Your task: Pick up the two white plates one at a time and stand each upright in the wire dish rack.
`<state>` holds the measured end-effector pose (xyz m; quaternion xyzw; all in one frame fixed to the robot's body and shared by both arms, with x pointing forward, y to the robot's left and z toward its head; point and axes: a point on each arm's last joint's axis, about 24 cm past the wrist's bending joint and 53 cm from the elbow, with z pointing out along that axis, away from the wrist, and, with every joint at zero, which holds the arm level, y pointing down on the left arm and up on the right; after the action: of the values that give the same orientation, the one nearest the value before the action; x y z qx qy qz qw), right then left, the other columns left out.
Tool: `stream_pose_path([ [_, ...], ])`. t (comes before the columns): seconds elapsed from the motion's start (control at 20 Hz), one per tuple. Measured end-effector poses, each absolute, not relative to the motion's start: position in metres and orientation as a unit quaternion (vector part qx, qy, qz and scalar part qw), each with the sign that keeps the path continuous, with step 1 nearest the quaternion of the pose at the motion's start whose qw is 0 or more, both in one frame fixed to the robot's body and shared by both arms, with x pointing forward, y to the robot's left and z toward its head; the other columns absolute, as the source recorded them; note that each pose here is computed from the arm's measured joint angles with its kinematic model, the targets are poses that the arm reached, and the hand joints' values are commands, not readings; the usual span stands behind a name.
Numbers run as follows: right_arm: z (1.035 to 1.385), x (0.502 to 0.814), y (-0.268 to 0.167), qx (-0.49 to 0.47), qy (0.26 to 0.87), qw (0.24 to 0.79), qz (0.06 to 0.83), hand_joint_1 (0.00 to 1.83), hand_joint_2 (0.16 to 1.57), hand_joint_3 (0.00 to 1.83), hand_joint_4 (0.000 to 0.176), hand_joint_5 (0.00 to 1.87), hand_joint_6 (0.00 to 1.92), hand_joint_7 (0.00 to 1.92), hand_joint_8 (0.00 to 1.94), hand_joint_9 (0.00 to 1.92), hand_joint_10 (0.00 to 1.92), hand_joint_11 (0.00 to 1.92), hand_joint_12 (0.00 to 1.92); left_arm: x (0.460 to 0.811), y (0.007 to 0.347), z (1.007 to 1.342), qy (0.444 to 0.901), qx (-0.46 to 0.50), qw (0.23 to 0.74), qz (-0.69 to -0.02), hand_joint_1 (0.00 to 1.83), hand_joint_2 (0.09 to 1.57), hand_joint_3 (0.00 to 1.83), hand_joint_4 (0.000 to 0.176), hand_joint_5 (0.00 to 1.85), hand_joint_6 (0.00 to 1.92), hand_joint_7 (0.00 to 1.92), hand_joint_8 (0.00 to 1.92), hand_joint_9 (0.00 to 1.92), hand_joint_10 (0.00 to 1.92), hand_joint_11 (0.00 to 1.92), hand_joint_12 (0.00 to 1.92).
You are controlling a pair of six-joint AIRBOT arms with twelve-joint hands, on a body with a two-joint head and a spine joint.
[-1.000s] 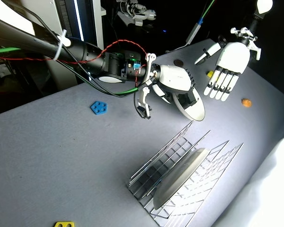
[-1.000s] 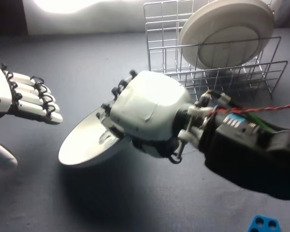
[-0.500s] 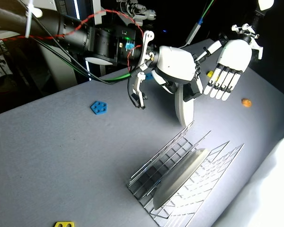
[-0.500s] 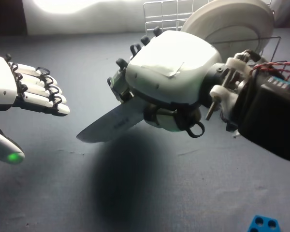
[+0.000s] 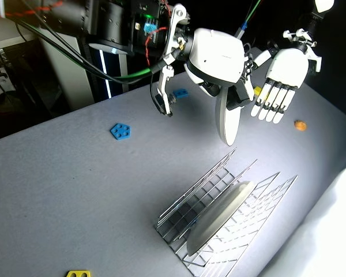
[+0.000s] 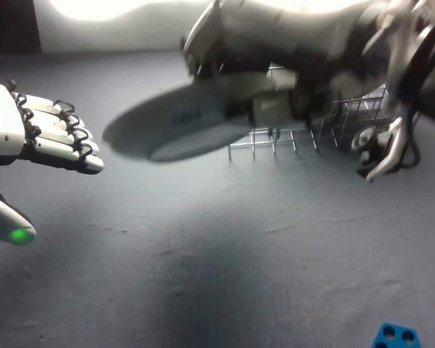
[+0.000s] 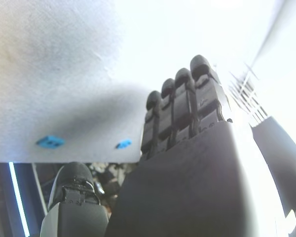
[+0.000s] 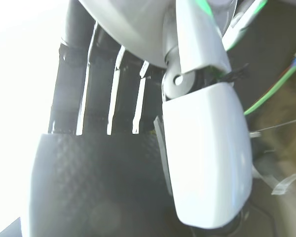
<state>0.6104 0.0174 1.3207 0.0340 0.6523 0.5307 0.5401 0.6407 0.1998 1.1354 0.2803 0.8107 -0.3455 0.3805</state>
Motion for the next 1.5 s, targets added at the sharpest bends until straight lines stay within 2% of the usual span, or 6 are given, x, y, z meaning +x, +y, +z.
stream_pose_path([
  [0.65, 1.335, 0.636, -0.019, 0.176, 0.649, 0.465, 0.576, 1.37, 1.11, 0.00, 0.000, 0.92, 1.08, 0.98, 0.94, 0.95, 1.14, 0.74, 1.31, 0.642, 0.203, 1.133, 0.814, 0.278, 0.380, -0.341, 0.00, 1.08, 0.00, 0.000, 0.12, 0.01, 0.12, 0.01, 0.10, 0.00, 0.00, 0.18],
  [1.05, 1.333, 0.659, -0.037, 0.213, 0.647, 0.420, 0.600, 1.37, 1.12, 0.00, 0.000, 0.89, 1.11, 0.97, 0.95, 0.95, 1.14, 0.74, 1.31, 0.641, 0.203, 1.132, 0.814, 0.278, 0.379, -0.341, 0.00, 1.08, 0.00, 0.000, 0.14, 0.00, 0.13, 0.00, 0.11, 0.00, 0.00, 0.21],
  [1.25, 1.332, 0.667, -0.044, 0.233, 0.641, 0.411, 0.605, 1.37, 1.11, 0.00, 0.000, 0.90, 1.10, 1.00, 0.92, 0.95, 1.14, 0.75, 1.31, 0.641, 0.203, 1.132, 0.814, 0.279, 0.378, -0.342, 0.00, 1.08, 0.00, 0.000, 0.13, 0.00, 0.13, 0.00, 0.11, 0.00, 0.00, 0.25],
  [1.3, 1.333, 0.668, -0.047, 0.238, 0.639, 0.411, 0.605, 1.37, 1.12, 0.00, 0.000, 0.87, 1.14, 0.97, 0.96, 0.93, 1.17, 0.73, 1.33, 0.641, 0.203, 1.132, 0.814, 0.279, 0.378, -0.341, 0.00, 1.08, 0.00, 0.000, 0.09, 0.01, 0.08, 0.01, 0.06, 0.01, 0.00, 0.12],
  [1.4, 1.333, 0.672, -0.055, 0.249, 0.633, 0.418, 0.602, 1.37, 1.11, 0.00, 0.000, 0.92, 1.09, 0.99, 0.91, 0.94, 1.15, 0.74, 1.33, 0.641, 0.203, 1.132, 0.814, 0.280, 0.378, -0.341, 0.00, 1.07, 0.00, 0.000, 0.08, 0.00, 0.08, 0.00, 0.06, 0.00, 0.00, 0.12],
  [1.5, 1.333, 0.677, -0.061, 0.261, 0.629, 0.418, 0.601, 1.37, 1.12, 0.00, 0.000, 0.88, 1.13, 0.98, 0.95, 0.94, 1.15, 0.74, 1.32, 0.639, 0.201, 1.131, 0.814, 0.281, 0.377, -0.343, 0.00, 1.08, 0.00, 0.000, 0.12, 0.00, 0.12, 0.00, 0.10, 0.00, 0.00, 0.21],
])
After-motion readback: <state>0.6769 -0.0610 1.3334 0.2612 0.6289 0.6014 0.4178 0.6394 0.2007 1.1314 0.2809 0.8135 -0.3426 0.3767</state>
